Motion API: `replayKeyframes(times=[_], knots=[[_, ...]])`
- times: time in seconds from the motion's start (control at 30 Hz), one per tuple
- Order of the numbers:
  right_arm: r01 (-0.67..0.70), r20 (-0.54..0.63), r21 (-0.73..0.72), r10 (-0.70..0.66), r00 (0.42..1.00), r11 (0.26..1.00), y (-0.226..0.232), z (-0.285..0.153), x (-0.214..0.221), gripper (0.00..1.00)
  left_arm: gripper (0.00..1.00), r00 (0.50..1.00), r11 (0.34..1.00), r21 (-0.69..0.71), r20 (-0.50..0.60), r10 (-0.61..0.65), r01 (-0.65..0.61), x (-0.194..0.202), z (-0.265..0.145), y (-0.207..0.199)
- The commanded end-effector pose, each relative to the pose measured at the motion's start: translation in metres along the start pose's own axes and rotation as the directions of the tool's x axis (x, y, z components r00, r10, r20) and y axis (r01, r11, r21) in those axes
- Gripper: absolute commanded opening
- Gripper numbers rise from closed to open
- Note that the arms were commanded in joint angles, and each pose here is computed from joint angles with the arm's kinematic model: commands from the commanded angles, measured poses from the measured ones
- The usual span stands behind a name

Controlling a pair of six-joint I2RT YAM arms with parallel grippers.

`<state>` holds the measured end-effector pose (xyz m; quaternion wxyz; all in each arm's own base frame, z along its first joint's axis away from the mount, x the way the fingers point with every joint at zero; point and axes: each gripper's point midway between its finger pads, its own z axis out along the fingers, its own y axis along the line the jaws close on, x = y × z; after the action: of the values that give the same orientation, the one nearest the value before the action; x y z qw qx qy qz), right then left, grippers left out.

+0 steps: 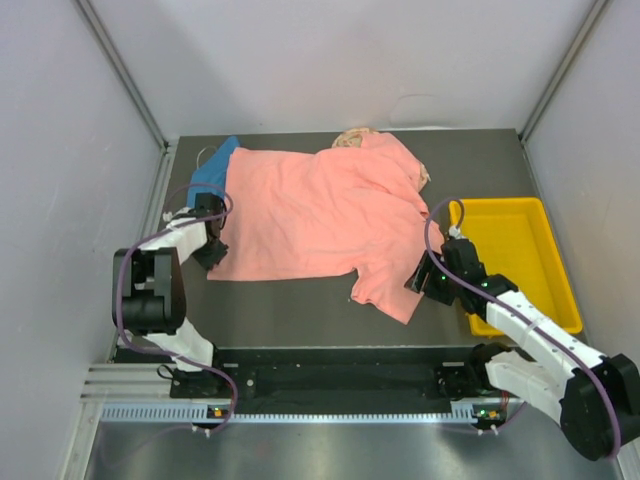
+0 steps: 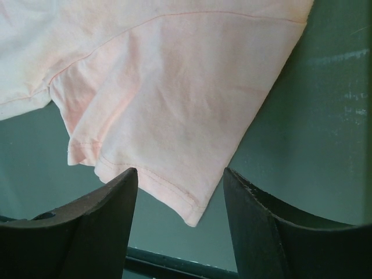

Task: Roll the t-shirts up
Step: Flatten out the T-shirt at the center of the board.

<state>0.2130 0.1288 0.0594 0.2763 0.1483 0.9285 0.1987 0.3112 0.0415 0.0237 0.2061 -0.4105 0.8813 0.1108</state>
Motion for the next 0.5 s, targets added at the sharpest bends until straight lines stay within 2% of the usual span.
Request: replayKeyframes(times=[0.0,0.27,0.47], knots=[[0.006,0.022,-0.016,-0.005,1.000,1.000,0.004,0.004,-0.004,0.61,0.30,0.999,1.000,-0.021,0.048,-0.020,0.021,-0.011,0.001,-0.005],[0.011,0.019,0.003,-0.011,1.000,1.000,-0.002,0.003,0.000,0.61,0.05,0.997,1.000,-0.015,0.070,-0.021,0.022,-0.021,-0.005,-0.009],[0.007,0.022,0.018,-0.008,1.000,1.000,-0.005,0.004,-0.001,0.61,0.01,0.996,1.000,-0.003,0.093,-0.017,0.017,-0.031,-0.022,-0.006]])
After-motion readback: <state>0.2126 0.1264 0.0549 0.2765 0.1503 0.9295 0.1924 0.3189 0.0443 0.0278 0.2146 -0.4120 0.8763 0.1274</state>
